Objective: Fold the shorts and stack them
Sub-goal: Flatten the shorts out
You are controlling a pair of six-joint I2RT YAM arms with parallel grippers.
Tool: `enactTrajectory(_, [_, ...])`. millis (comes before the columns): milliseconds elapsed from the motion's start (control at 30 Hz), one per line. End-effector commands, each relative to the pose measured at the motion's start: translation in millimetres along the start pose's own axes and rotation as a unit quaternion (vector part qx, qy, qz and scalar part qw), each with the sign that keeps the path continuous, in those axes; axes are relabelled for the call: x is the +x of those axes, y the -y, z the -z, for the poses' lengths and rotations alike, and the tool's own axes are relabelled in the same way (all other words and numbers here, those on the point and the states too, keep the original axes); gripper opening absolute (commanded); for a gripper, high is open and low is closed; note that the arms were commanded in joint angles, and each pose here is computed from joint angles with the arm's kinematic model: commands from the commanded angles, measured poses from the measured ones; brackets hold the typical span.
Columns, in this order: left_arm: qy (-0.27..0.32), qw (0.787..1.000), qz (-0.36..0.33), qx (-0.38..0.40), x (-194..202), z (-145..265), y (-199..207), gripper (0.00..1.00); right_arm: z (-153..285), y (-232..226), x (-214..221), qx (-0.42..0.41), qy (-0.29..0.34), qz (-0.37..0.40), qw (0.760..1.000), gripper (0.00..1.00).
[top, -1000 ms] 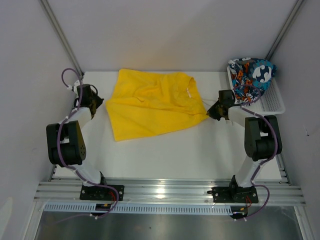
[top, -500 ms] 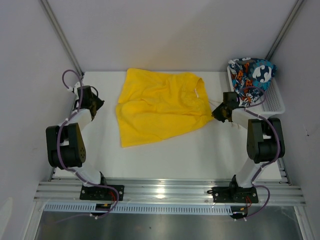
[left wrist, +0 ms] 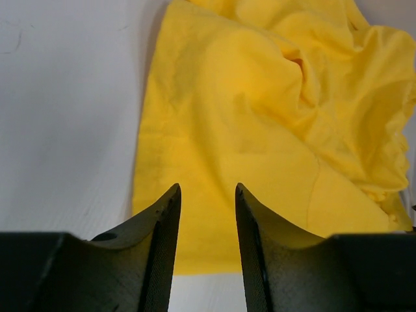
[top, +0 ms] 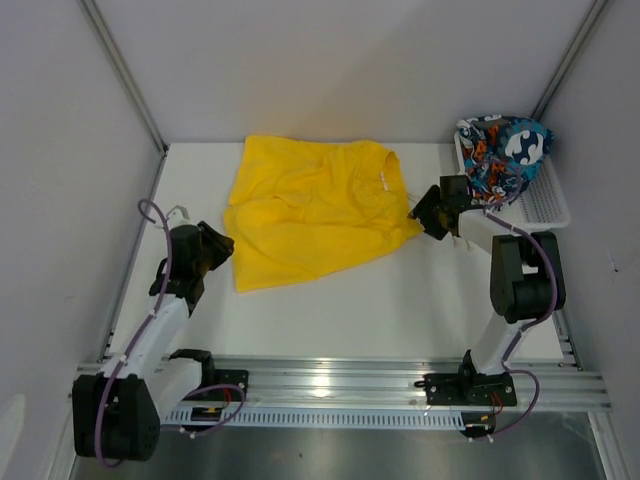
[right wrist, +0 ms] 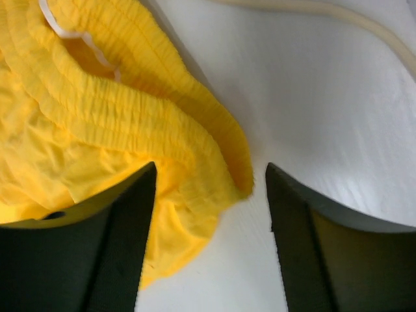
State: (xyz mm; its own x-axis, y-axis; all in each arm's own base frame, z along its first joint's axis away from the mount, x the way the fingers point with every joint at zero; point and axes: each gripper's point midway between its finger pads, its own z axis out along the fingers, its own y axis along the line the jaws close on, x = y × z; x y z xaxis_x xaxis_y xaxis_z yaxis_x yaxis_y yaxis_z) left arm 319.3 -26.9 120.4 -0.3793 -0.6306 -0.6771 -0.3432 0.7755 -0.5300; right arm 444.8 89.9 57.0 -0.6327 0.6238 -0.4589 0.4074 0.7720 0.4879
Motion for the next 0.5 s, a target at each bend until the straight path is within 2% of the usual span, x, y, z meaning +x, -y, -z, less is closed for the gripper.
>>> enactTrajectory(0, [-0.014,1.0,0.01,0.007,14.3,20.8,0.0,0.43,34.1,-12.9,-16.0,-0.034,0.034,0.016,0.999,0.73])
enactTrajectory(167, [-0.064,0.997,0.023,0.033,51.1,37.2,-2.5,0.39,69.3,-10.3,-21.7,-0.06,0.064,0.004,0.996,0.74])
enactTrajectory(467, [-0.127,0.99,0.049,0.034,113.7,42.3,-10.6,0.37,66.7,3.7,19.8,-0.09,0.048,-0.033,0.994,0.68])
